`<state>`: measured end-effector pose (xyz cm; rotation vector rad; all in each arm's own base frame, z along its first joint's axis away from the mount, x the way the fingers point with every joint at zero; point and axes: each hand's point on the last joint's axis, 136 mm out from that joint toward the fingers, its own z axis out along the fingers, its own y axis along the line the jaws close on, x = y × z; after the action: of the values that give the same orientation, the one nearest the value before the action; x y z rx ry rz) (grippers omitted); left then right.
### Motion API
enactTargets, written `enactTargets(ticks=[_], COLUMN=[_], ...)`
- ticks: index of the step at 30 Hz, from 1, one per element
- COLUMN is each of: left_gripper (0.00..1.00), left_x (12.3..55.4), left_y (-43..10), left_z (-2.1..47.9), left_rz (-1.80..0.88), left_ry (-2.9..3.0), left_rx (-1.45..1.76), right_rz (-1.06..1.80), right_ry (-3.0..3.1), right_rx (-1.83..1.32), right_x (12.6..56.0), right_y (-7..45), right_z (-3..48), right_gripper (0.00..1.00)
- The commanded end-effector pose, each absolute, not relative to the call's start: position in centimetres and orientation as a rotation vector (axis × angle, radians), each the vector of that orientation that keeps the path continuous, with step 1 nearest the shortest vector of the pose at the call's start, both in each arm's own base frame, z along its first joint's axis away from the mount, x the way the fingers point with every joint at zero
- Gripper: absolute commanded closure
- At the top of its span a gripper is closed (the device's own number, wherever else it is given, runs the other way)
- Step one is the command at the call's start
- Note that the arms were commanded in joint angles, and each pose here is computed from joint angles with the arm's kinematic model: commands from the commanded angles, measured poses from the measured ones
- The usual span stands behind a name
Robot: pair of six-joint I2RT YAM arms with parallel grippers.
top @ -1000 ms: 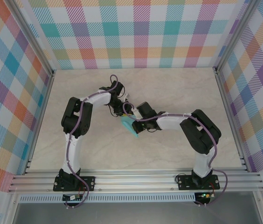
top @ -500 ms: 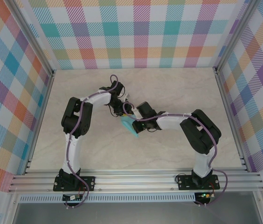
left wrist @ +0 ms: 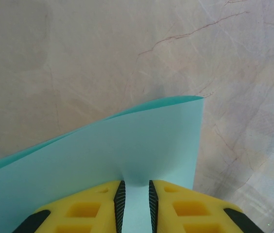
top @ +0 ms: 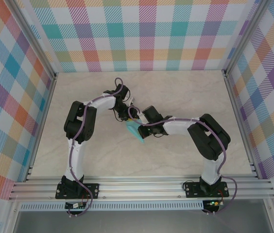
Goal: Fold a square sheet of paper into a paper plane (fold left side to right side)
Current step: Third fold the triangle at the center of the table.
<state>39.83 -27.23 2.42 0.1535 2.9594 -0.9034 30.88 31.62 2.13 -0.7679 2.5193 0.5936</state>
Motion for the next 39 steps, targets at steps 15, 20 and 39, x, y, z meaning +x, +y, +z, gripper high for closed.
enactTargets(ticks=[15, 20, 39], left_gripper=[0.78, 0.78, 0.79], left_x=[37.6, 37.6, 37.5], left_y=[-27.6, -27.6, -27.5], left_z=[-0.2, -0.2, -0.4], left_rz=[-0.849, -0.849, -0.84], left_ry=[3.061, 3.06, 3.067], left_rx=[0.181, 0.182, 0.18], right_rz=[0.609, 0.611, 0.596], right_ry=[2.485, 2.473, 2.487], right_rx=[-0.731, -0.733, -0.729], right_x=[32.0, 32.1, 32.0], right_y=[32.0, 32.1, 31.7], right_z=[3.9, 4.4, 3.8], right_gripper=[1.0, 1.0, 1.0])
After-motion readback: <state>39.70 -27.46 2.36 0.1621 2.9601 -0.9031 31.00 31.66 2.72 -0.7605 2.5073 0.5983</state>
